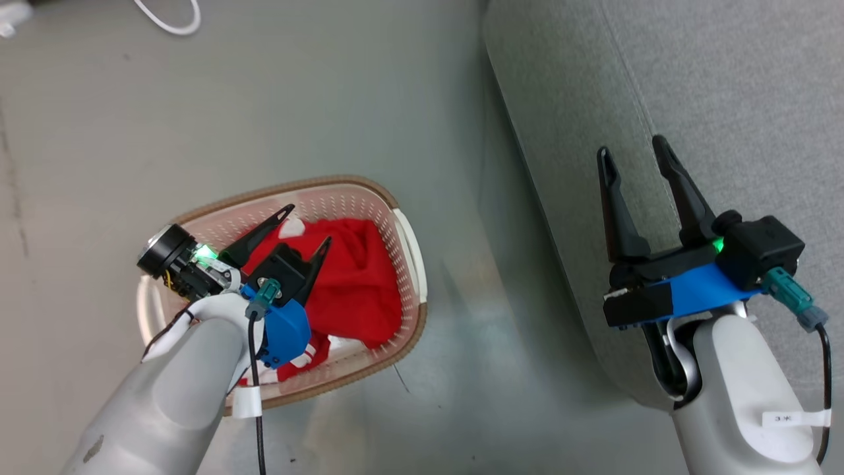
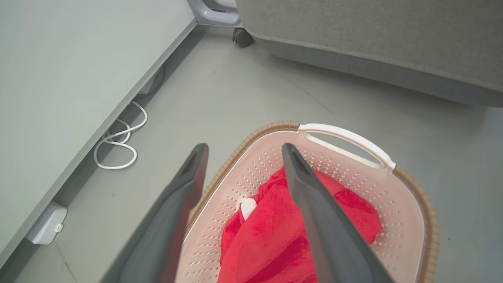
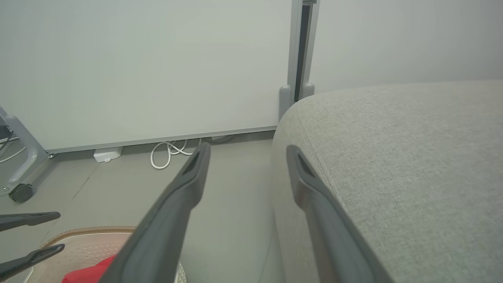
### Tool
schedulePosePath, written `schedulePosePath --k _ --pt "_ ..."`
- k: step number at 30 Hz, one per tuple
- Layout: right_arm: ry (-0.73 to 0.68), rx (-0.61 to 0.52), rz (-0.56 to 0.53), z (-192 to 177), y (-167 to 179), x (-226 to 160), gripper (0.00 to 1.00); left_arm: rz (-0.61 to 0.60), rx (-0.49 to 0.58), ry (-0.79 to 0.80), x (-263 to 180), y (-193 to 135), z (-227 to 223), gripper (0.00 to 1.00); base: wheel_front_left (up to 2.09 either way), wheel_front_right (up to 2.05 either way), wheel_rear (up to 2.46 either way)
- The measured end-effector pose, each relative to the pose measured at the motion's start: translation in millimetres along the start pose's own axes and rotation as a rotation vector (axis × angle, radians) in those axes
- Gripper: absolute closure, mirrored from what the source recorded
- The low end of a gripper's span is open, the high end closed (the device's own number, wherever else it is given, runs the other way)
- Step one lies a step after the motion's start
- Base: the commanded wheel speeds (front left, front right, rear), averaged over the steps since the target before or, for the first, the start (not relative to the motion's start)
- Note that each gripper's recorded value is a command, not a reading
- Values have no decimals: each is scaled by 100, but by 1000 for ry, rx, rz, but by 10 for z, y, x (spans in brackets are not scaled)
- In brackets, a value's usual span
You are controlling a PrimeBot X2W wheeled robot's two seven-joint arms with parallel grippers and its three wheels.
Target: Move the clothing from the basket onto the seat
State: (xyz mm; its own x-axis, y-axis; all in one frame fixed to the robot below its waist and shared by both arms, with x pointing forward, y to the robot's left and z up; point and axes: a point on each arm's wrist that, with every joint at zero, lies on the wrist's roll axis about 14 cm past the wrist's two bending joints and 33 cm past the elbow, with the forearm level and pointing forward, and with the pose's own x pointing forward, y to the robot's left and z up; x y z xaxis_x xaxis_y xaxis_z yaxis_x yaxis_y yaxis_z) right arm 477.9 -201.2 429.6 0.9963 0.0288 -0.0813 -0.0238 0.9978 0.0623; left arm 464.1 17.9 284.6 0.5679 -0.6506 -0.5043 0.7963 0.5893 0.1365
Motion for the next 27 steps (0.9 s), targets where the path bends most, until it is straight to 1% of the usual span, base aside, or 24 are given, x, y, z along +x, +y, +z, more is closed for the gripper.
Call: schedulePosePath --k 6,15,21,27 --pt "27 -11 -10 -151 -77 101 0 -153 69 102 207 -264 -424 0 0 0 0" --pt "54 -36 -5 -356 -133 266 0 -319 165 254 358 -448 -1104 0 0 0 0" --pt "73 -46 -8 -498 -187 344 0 -388 221 342 436 -447 -1511 0 0 0 0" --pt "92 -57 -8 -648 -225 416 0 -428 249 378 600 -470 -1741 0 0 0 0"
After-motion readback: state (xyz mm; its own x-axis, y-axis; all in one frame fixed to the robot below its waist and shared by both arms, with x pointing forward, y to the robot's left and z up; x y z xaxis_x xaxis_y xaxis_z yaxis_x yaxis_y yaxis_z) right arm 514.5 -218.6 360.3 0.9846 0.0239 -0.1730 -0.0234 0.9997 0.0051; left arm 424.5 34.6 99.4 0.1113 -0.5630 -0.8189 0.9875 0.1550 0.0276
